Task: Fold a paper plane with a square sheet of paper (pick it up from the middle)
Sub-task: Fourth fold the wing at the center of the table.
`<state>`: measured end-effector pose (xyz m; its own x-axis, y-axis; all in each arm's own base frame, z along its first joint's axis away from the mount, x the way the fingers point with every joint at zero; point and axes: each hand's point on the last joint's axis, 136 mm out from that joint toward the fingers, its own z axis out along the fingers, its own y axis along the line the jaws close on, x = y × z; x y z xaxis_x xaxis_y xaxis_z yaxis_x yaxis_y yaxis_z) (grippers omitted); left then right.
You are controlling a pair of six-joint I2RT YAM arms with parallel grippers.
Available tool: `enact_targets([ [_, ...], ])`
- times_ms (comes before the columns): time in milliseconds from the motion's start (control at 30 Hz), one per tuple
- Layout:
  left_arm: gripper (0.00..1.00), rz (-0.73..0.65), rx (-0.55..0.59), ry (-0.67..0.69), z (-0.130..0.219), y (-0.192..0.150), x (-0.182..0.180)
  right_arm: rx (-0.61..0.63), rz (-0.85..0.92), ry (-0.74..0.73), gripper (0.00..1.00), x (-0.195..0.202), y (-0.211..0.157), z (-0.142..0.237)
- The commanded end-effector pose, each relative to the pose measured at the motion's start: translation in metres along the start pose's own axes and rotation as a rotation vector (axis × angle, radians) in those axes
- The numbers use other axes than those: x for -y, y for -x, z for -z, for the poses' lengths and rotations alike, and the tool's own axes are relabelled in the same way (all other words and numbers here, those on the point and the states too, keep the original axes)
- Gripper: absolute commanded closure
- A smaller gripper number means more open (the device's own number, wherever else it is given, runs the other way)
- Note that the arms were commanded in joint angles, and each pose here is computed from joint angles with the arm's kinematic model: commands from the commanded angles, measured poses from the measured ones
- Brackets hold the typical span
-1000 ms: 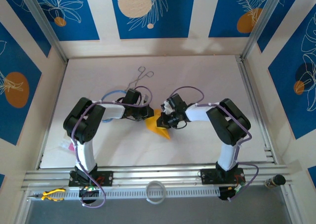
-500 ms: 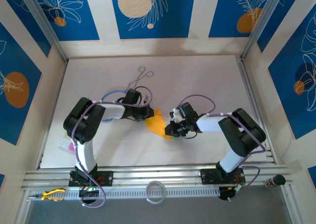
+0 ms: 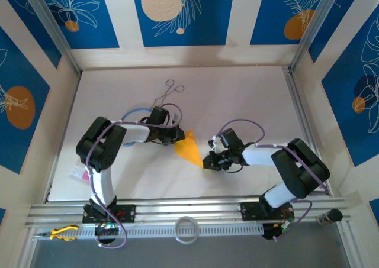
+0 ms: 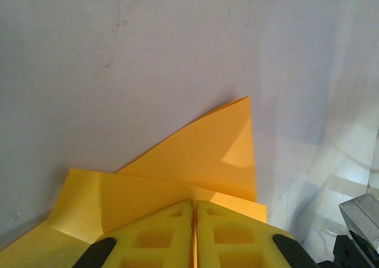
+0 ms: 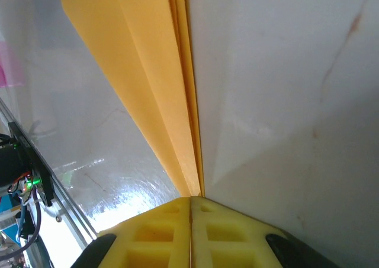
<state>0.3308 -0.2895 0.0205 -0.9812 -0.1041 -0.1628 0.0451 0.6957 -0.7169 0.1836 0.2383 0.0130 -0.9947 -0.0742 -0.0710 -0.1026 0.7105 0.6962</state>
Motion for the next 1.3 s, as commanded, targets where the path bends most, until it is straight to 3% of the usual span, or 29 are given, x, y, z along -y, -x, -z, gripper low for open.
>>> enact_targets([
  [0, 0.89, 0.085, -0.042, 0.127, -0.006, -0.019, -0.046, -0.092, -0.058, -0.053, 0.92, 0.017, -0.029, 0.001],
  [200, 0.89, 0.09, -0.038, 0.12, -0.005, -0.019, -0.044, -0.079, -0.045, -0.083, 0.92, 0.013, -0.025, 0.006],
  [467, 0.89, 0.116, -0.018, 0.099, 0.0, -0.015, -0.035, 0.026, -0.053, -0.078, 0.91, -0.006, -0.001, 0.025],
  [767, 0.89, 0.121, 0.012, 0.08, 0.009, -0.009, -0.026, 0.067, -0.15, -0.028, 0.77, -0.017, 0.01, 0.027],
  [967, 0.89, 0.129, 0.008, 0.079, 0.009, -0.01, -0.026, 0.072, -0.221, 0.005, 0.73, -0.02, 0.011, 0.024],
  [1133, 0.89, 0.134, 0.002, 0.076, 0.009, -0.012, -0.028, 0.064, -0.321, -0.092, 0.73, 0.001, 0.002, 0.026],
  [1267, 0.89, 0.144, -0.002, 0.072, 0.009, -0.014, -0.03, 0.067, -0.335, -0.04, 0.67, -0.001, -0.003, 0.024],
])
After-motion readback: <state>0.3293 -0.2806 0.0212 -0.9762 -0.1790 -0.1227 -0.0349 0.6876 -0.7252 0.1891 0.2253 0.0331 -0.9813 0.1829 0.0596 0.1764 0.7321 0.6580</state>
